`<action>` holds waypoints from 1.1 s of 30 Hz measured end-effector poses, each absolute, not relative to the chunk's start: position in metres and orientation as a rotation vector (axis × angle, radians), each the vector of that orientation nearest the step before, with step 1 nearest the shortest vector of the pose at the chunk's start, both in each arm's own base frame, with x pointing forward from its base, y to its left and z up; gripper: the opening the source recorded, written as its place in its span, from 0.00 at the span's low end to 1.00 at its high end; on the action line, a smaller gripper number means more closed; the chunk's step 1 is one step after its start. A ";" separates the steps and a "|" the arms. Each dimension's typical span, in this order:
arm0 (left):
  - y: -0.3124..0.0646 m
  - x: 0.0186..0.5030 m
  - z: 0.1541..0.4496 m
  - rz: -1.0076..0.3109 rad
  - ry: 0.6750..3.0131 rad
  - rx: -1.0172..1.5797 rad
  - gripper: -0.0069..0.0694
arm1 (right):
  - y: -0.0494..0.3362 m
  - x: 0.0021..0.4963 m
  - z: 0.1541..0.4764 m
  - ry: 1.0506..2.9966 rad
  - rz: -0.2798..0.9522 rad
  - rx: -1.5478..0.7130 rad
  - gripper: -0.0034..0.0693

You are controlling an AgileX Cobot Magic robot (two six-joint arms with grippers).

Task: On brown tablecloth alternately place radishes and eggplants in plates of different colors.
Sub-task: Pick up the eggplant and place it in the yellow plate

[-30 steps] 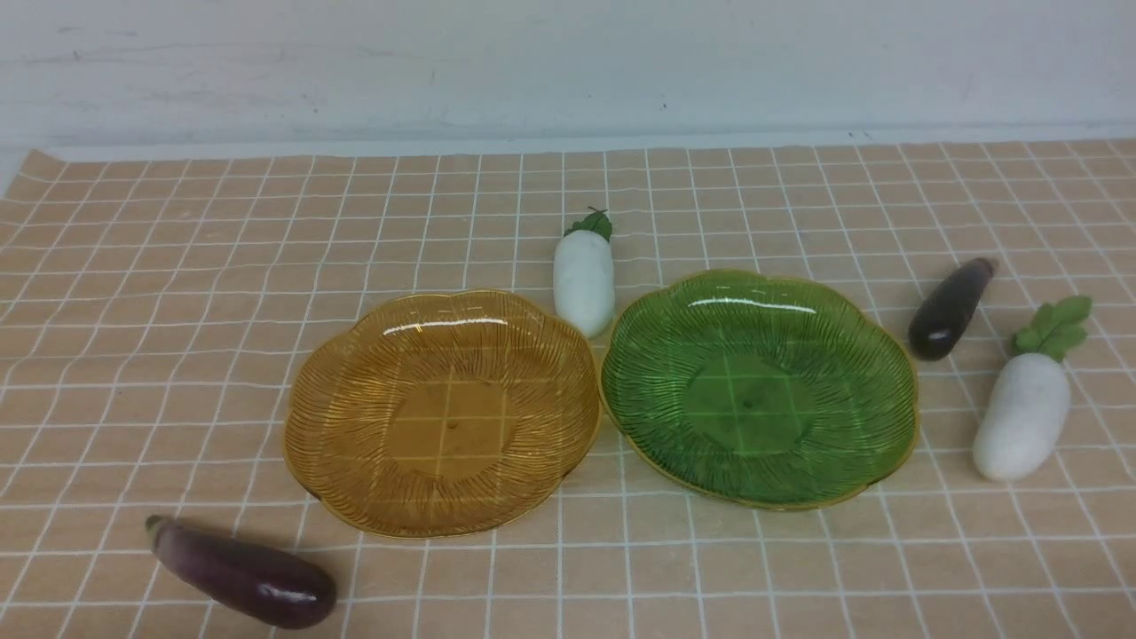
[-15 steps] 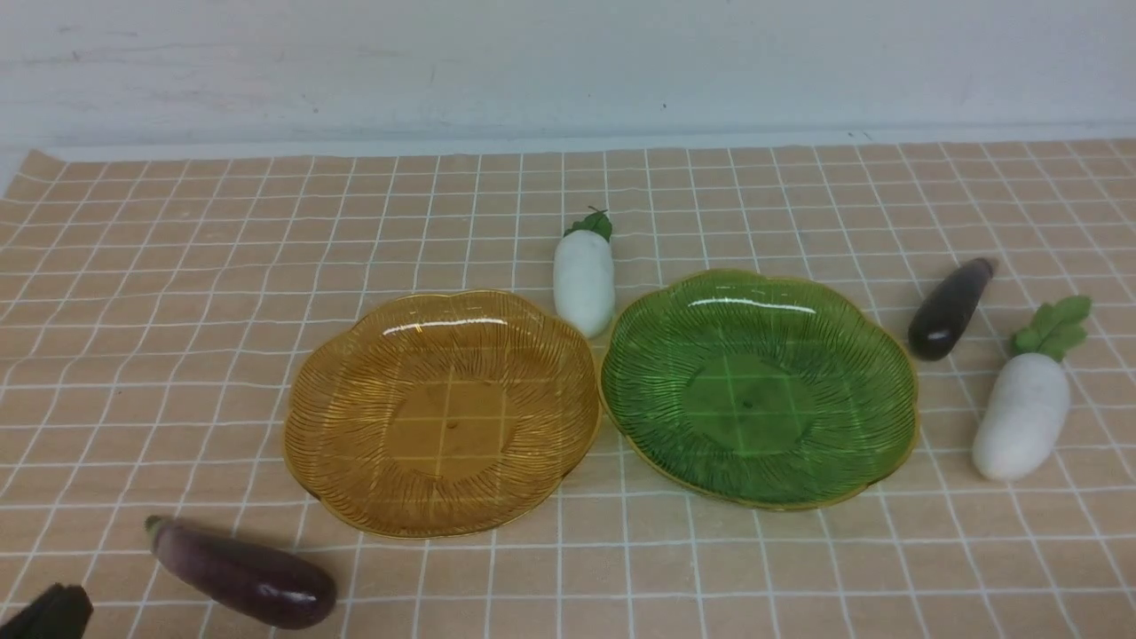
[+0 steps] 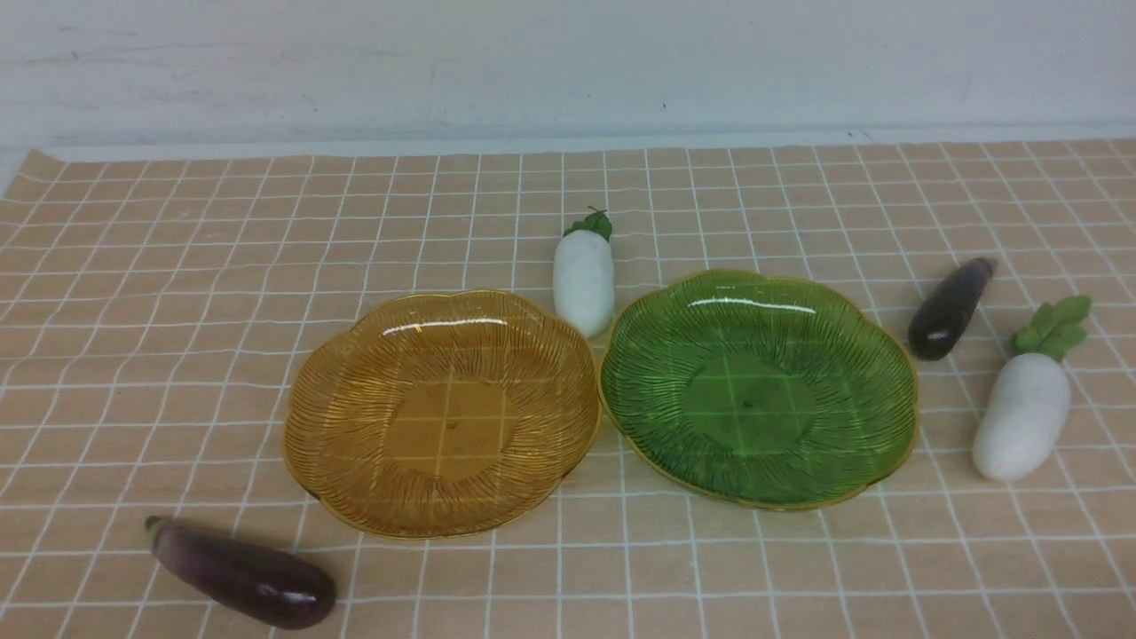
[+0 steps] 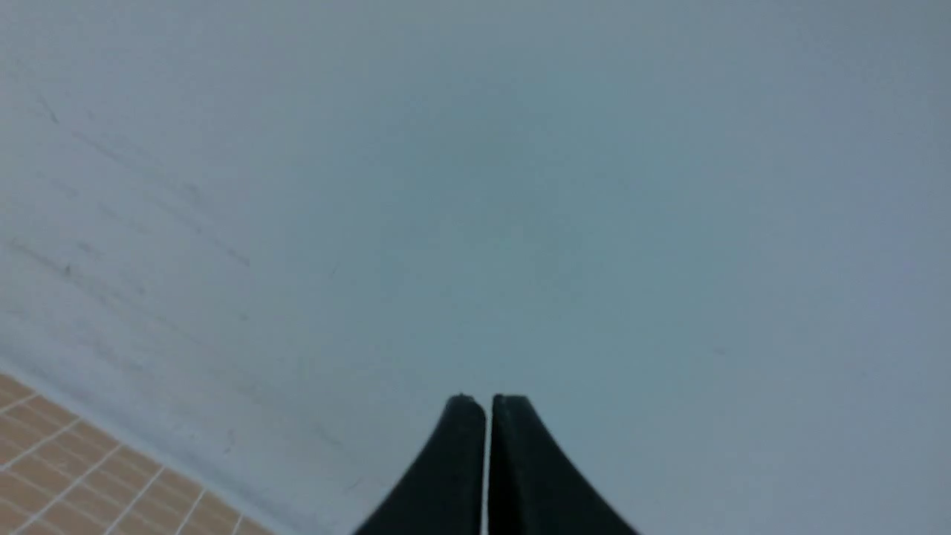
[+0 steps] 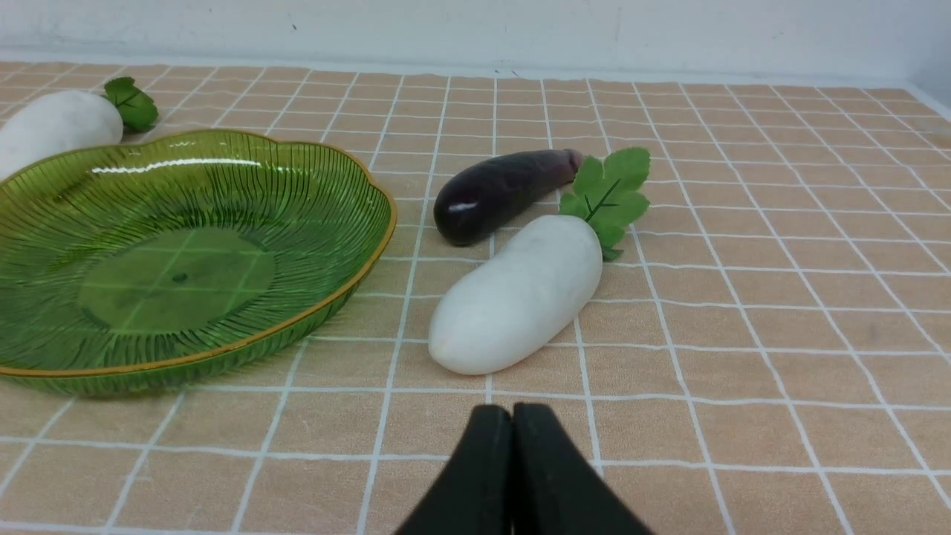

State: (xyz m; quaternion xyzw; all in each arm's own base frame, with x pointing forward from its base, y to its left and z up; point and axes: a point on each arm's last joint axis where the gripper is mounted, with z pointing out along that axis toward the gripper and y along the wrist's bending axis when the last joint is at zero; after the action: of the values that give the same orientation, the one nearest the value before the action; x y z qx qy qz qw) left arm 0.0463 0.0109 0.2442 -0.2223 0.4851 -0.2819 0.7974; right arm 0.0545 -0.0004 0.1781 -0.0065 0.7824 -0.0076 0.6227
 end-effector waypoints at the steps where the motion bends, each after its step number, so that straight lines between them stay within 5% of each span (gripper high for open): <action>1: 0.011 0.044 0.253 -0.620 1.030 -0.473 0.09 | 0.000 0.054 0.178 1.798 -0.017 -0.015 0.03; 4: 0.005 0.038 0.289 -0.643 1.081 -0.411 0.09 | 0.000 0.054 0.178 1.798 -0.014 -0.010 0.03; 7: -0.012 0.051 0.324 -0.627 1.415 -0.294 0.09 | 0.001 0.055 0.179 1.786 0.072 0.059 0.03; 10: -0.024 0.076 0.329 -0.585 1.780 -0.209 0.09 | 0.004 0.056 0.185 1.709 0.237 0.194 0.03; 14: -0.032 0.125 0.295 -0.458 2.316 -0.163 0.09 | 0.003 0.057 0.197 1.543 0.470 0.413 0.03; 19: -0.028 0.162 0.259 -0.404 2.575 -0.262 0.09 | 0.002 0.057 0.201 1.442 0.677 0.616 0.03; 29: 0.023 0.219 0.223 -0.560 2.629 -0.853 0.09 | 0.009 0.055 0.205 1.513 0.711 0.567 0.03; 33: 0.023 0.236 0.212 -0.639 2.650 -0.902 0.16 | 0.024 0.054 0.256 1.695 0.650 0.291 0.03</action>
State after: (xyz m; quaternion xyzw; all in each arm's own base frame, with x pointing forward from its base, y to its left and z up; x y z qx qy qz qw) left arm 0.2360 0.0235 0.2116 -0.3112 0.9145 -0.2207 0.1349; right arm 0.0542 0.0235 0.2559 0.1259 0.7332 0.2812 0.6062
